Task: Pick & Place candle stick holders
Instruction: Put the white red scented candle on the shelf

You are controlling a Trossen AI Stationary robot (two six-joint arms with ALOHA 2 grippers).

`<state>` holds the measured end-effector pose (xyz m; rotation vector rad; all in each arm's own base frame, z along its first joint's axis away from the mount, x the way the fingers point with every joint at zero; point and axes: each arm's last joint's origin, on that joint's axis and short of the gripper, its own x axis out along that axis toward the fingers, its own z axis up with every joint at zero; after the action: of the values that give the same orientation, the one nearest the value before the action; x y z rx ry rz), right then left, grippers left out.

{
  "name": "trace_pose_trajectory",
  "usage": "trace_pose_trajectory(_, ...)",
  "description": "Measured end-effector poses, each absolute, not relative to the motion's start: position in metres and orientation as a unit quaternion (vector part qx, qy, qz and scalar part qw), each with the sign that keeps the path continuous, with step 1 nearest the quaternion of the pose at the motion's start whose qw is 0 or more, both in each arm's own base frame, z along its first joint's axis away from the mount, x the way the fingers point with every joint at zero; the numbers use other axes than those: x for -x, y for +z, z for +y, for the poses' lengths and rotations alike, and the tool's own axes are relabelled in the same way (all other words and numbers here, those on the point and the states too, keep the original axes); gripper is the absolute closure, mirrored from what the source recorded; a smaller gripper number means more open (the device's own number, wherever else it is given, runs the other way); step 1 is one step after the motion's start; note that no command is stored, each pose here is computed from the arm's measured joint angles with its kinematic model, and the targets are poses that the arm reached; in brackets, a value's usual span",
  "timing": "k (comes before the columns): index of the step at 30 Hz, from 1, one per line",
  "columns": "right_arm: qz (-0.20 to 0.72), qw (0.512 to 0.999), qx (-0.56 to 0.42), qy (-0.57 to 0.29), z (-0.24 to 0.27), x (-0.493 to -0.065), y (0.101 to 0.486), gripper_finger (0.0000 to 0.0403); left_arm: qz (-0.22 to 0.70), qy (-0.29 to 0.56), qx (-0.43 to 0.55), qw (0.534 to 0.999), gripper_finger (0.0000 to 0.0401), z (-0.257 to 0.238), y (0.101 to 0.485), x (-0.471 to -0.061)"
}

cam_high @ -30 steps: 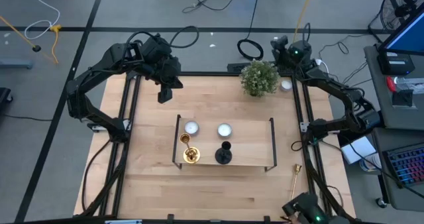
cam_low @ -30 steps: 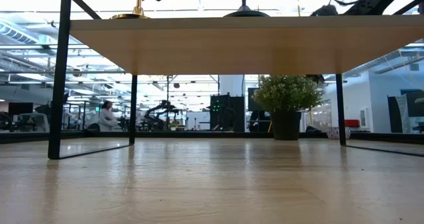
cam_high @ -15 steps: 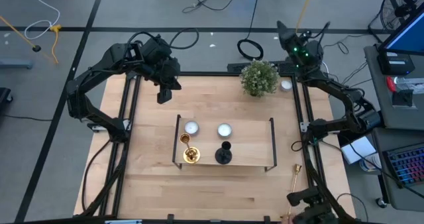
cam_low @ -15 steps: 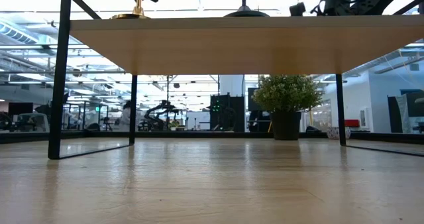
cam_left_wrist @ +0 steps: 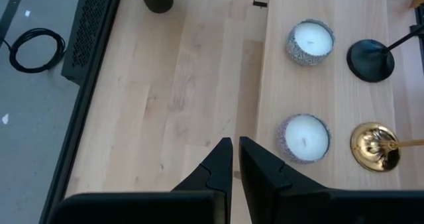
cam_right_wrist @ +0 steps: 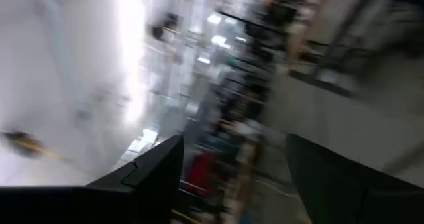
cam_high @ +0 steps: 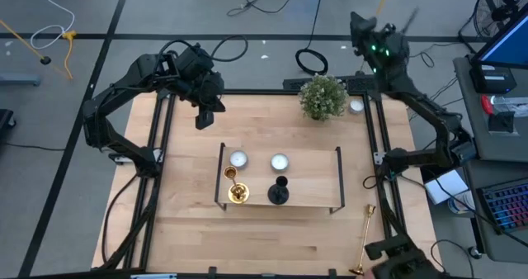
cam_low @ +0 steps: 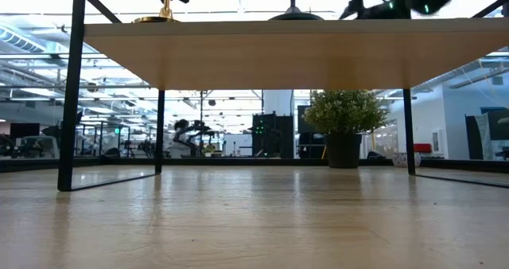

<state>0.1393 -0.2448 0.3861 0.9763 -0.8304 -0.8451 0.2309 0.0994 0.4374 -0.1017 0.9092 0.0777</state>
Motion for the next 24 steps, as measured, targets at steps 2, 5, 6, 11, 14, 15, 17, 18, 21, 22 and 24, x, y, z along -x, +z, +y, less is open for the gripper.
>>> trace_pose_trajectory(2,-0.322,0.699,-0.456,-0.447,-0.243,-0.141,0.402,0.0145,0.439,0.037,0.048,0.896,0.0371,0.099,0.437,-0.231)
trace_pose_trajectory(5,-0.233,0.617,-0.511,-0.551,-0.24,-0.137,0.413,0.0145,0.439,0.036,0.045,0.897,0.0371,0.099,0.437,-0.231)
trace_pose_trajectory(6,-0.2,0.585,-0.524,-0.586,-0.241,-0.133,0.41,0.0145,0.439,0.035,0.044,0.897,0.0371,0.099,0.437,-0.231)
trace_pose_trajectory(11,-0.07,0.469,-0.579,-0.663,-0.251,-0.114,0.38,0.0145,0.438,0.032,0.036,0.898,0.0371,0.1,0.438,-0.231)
trace_pose_trajectory(14,-0.007,0.399,-0.61,-0.685,-0.254,-0.108,0.352,0.0145,0.434,0.032,0.033,0.9,0.0371,0.1,0.438,-0.232)
trace_pose_trajectory(15,0.011,0.381,-0.62,-0.686,-0.255,-0.109,0.343,0.0145,0.434,0.032,0.033,0.9,0.0371,0.1,0.438,-0.232)
trace_pose_trajectory(17,0.034,0.358,-0.635,-0.684,-0.258,-0.111,0.327,0.0144,0.434,0.031,0.034,0.9,0.0371,0.1,0.438,-0.232)
trace_pose_trajectory(18,0.045,0.348,-0.643,-0.681,-0.259,-0.112,0.32,0.0145,0.433,0.028,0.034,0.9,0.0371,0.1,0.438,-0.232)
trace_pose_trajectory(21,0.074,0.296,-0.677,-0.67,-0.26,-0.115,0.293,0.0145,0.431,0.019,0.035,0.901,0.0371,0.099,0.438,-0.232)
trace_pose_trajectory(22,0.084,0.273,-0.686,-0.67,-0.259,-0.116,0.285,0.0145,0.432,0.019,0.036,0.901,0.0371,0.099,0.438,-0.232)
trace_pose_trajectory(24,0.092,0.24,-0.698,-0.669,-0.258,-0.118,0.274,0.0145,0.434,0.019,0.037,0.9,0.0371,0.099,0.438,-0.232)
